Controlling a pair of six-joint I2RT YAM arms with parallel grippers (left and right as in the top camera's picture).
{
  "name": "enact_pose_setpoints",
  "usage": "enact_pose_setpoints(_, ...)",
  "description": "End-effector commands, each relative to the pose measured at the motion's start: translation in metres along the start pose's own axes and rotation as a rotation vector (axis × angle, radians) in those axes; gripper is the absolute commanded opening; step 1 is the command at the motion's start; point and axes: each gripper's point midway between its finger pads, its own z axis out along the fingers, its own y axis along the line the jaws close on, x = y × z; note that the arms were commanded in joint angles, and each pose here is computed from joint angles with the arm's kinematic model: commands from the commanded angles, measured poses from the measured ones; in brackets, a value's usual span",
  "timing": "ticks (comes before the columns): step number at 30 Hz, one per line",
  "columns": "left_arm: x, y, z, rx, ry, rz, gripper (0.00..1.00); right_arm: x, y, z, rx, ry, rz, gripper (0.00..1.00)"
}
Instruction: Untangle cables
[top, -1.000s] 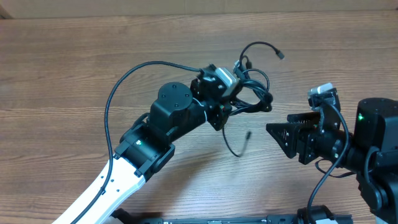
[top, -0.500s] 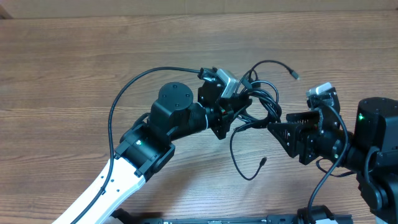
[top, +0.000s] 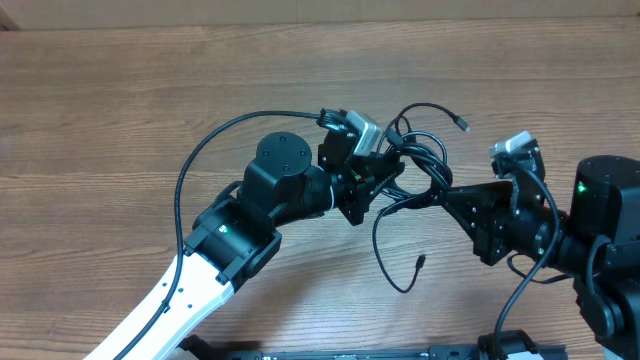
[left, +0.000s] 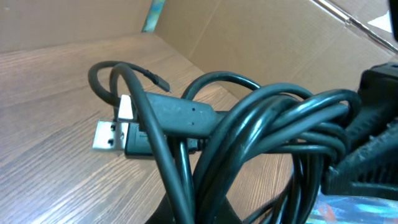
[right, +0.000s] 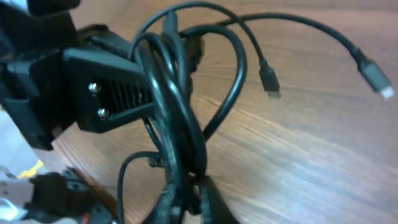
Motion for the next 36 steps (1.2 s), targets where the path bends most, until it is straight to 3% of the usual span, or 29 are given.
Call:
enact_pose_setpoints(1,-0.006,-0.011,-0.002,0.035,-0.012,-0.023,0.04,-0.006,0.010,-0.006,-0.036,-0.026,-0.020,0.04)
enact_pose_setpoints(9,-0.009,-0.002,-0.002,-0.015,-0.030,-0.065,0.04,-0.004,0.026,-0.007,-0.132,-0.020,-0.017,0.04)
enact_pose_setpoints(19,-0.028,0.045,-0.010,-0.257,-0.201,-0.411,0.04,0.004,0.031,-0.008,-0.162,0.014,0.009,0.04)
enact_pose_setpoints(32,-0.032,0.053,-0.014,-0.291,-0.249,-0.505,0.04,0.013,0.029,-0.008,-0.152,0.046,-0.015,0.04)
enact_pose_setpoints(33,-0.032,0.052,-0.014,-0.291,-0.243,-0.482,0.04,0.013,0.027,-0.007,-0.136,0.047,-0.015,0.06)
enact_pose_setpoints(36,-0.028,0.044,-0.010,-0.256,-0.193,-0.362,0.04,0.012,0.015,-0.006,-0.068,0.043,-0.011,0.31)
